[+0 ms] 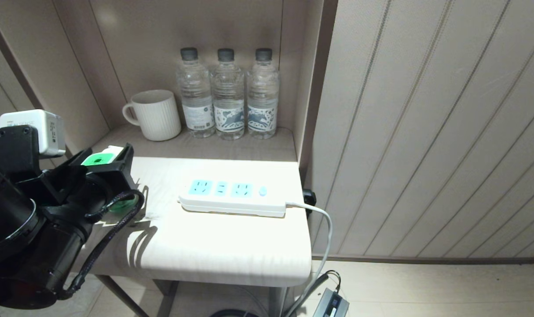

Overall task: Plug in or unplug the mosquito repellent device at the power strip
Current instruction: Pick up the mosquito repellent liquid

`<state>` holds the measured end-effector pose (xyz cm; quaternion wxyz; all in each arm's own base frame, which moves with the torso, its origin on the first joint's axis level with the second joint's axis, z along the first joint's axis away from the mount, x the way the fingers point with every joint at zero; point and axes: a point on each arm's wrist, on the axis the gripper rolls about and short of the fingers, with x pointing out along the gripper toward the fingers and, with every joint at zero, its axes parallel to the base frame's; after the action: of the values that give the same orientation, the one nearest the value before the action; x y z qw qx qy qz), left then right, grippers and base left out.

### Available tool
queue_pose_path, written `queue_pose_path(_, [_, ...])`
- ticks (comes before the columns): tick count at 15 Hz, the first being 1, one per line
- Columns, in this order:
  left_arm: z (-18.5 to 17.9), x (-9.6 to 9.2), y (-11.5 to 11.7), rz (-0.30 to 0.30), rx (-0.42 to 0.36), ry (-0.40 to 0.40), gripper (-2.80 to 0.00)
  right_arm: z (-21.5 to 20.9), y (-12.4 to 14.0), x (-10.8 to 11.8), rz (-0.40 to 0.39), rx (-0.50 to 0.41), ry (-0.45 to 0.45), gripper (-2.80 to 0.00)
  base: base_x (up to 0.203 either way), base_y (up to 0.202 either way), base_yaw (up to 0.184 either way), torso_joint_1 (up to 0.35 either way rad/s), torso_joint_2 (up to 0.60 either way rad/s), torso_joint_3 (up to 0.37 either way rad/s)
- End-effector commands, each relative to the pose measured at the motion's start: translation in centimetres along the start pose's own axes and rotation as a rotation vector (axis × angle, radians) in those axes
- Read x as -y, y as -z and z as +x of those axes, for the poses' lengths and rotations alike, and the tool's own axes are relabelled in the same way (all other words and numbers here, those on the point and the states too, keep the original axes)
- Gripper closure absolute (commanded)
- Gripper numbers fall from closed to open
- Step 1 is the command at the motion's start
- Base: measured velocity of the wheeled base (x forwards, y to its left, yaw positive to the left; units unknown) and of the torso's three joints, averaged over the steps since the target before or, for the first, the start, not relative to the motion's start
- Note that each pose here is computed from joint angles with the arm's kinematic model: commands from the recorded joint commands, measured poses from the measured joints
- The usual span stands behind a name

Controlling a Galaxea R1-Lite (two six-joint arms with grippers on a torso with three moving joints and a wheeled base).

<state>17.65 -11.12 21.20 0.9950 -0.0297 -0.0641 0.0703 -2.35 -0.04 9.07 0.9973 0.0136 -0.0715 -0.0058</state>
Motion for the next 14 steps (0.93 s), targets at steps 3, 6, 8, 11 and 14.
queue_pose_path(3, [0.01,0.00,-0.12,-0.004,0.006,-0.006,0.00,0.00,-0.01,0.00,0.000,0.001,-0.001,0.00,0.000,0.000,0.000,0.000,0.00,0.000])
queue_pose_path(6, [0.01,0.00,-0.12,-0.003,0.006,-0.007,0.00,0.00,-0.01,0.00,0.000,0.001,0.000,0.00,0.000,0.000,0.000,0.000,0.00,0.000])
queue_pose_path(8, [0.10,0.09,-0.04,-0.001,0.004,-0.007,0.00,0.00,-0.01,0.00,0.000,0.001,-0.001,0.00,0.000,0.000,0.000,0.000,0.00,0.000])
queue_pose_path(11, [0.13,0.11,-0.09,-0.002,0.005,-0.007,0.00,0.00,-0.01,0.00,0.000,0.001,-0.001,0.00,0.000,0.000,0.000,0.000,0.00,0.000])
queue_pose_path(14, [0.21,0.20,-0.11,-0.006,0.007,-0.006,0.00,0.00,-0.01,0.00,0.000,0.001,-0.001,0.00,0.000,0.000,0.000,0.000,0.00,0.000])
